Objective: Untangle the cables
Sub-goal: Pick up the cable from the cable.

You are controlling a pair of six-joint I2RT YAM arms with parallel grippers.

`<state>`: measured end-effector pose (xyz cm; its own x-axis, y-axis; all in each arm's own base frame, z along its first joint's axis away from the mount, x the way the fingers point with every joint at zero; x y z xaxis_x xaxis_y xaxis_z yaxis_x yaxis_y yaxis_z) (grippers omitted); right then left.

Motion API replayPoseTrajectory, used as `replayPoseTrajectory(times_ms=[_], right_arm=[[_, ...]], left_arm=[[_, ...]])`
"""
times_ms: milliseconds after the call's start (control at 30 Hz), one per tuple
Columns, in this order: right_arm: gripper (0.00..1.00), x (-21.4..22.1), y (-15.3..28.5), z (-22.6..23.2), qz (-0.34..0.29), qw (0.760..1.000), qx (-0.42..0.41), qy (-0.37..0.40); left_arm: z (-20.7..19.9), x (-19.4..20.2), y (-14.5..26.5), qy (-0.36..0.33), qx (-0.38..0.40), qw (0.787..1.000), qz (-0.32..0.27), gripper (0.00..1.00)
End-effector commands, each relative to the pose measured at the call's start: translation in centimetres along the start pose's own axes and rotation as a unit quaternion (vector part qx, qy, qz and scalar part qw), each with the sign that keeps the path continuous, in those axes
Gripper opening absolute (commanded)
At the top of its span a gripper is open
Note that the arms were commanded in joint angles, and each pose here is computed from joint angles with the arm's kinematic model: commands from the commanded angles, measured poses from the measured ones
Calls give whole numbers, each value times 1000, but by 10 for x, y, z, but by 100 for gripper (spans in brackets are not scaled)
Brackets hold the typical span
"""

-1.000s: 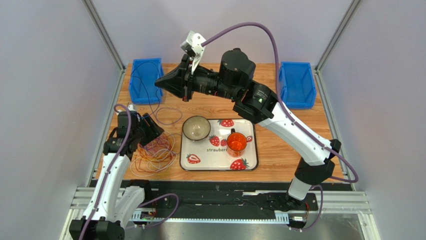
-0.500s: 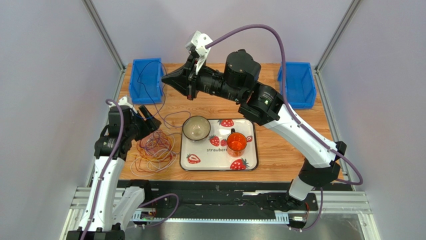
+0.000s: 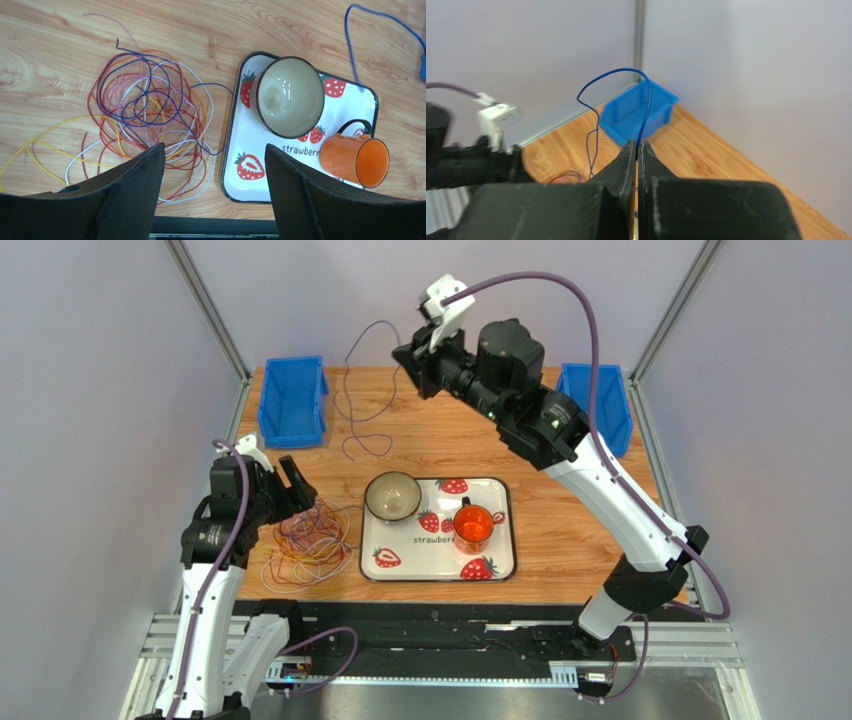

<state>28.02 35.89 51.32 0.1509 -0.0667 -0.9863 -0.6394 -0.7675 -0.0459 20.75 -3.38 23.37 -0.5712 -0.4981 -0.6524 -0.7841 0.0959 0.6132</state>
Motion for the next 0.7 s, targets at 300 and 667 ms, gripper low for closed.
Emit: replayPoseTrajectory(times_ms=[300, 667], right_arm=[[0, 20, 41, -169, 47, 976, 213, -22], [0, 56, 77, -276, 76, 939, 330, -60]], left_arm=[[-5, -8, 12, -19, 27, 999, -41, 79], [-8, -6, 12, -20, 40, 998, -39, 77]])
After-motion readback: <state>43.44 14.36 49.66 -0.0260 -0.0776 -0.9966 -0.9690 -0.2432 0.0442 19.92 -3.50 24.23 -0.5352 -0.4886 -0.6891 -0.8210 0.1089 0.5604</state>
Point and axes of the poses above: each gripper's point midway between its finger pads, its own y axis back along the fingers, its own z axis along the line the jaws close on, x = y × z, the point moved 2 cm from there along y, back along the fingers, and after that the axes turned 7 degrees about y, right-handed, at the moved point
